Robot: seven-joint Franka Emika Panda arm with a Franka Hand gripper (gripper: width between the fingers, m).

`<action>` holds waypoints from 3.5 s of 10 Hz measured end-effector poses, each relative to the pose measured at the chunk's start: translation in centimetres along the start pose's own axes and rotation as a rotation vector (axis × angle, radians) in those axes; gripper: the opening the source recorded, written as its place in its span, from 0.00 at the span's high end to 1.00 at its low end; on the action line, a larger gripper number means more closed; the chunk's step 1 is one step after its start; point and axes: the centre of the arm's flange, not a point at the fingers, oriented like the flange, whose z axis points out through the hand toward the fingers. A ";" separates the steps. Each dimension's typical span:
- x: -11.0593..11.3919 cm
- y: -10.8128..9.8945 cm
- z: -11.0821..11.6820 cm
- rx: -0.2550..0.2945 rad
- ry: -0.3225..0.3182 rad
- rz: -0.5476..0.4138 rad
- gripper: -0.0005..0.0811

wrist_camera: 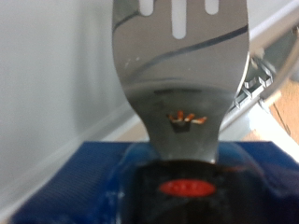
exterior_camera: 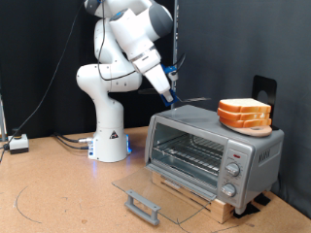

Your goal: Make a piece of toast with the oven

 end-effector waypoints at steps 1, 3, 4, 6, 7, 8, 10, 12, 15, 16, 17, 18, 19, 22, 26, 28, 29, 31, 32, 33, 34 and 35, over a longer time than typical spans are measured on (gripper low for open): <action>-0.6 1.2 -0.8 0.001 -0.013 -0.001 0.51; -2.1 3.4 -2.4 0.018 -0.011 0.014 0.51; -2.5 4.2 -2.7 0.036 -0.004 0.026 0.51; -1.9 3.8 -2.9 0.041 0.013 0.014 0.51; -0.8 3.4 -3.6 0.043 0.054 0.000 0.51; 0.3 2.9 -4.3 0.036 0.086 -0.020 0.51; 2.5 1.7 -5.6 -0.013 0.056 -0.089 0.51; 4.2 0.5 -5.2 -0.090 -0.118 -0.177 0.51; 6.3 0.3 -3.6 -0.150 -0.256 -0.222 0.51; 6.9 0.8 -3.1 -0.152 -0.283 -0.219 0.51; 6.9 0.8 -3.1 -0.149 -0.280 -0.216 0.51; 6.7 0.8 -2.9 -0.141 -0.275 -0.210 0.51; 6.5 0.7 -2.5 -0.137 -0.274 -0.208 0.51; 6.5 -0.1 -0.5 -0.162 -0.278 -0.192 0.51; 7.5 -1.2 0.1 -0.137 -0.222 -0.161 0.51; 7.8 -1.4 0.1 -0.133 -0.230 -0.162 0.51; 7.9 -1.3 0.4 -0.129 -0.240 -0.162 0.51; 7.9 -1.0 1.0 -0.128 -0.259 -0.138 0.51; 8.0 -0.9 1.3 -0.127 -0.263 -0.120 0.51; 8.3 -0.7 1.5 -0.126 -0.261 -0.109 0.51; 8.6 -0.6 1.5 -0.125 -0.253 -0.105 0.51; 8.9 -0.5 1.5 -0.122 -0.249 -0.104 0.51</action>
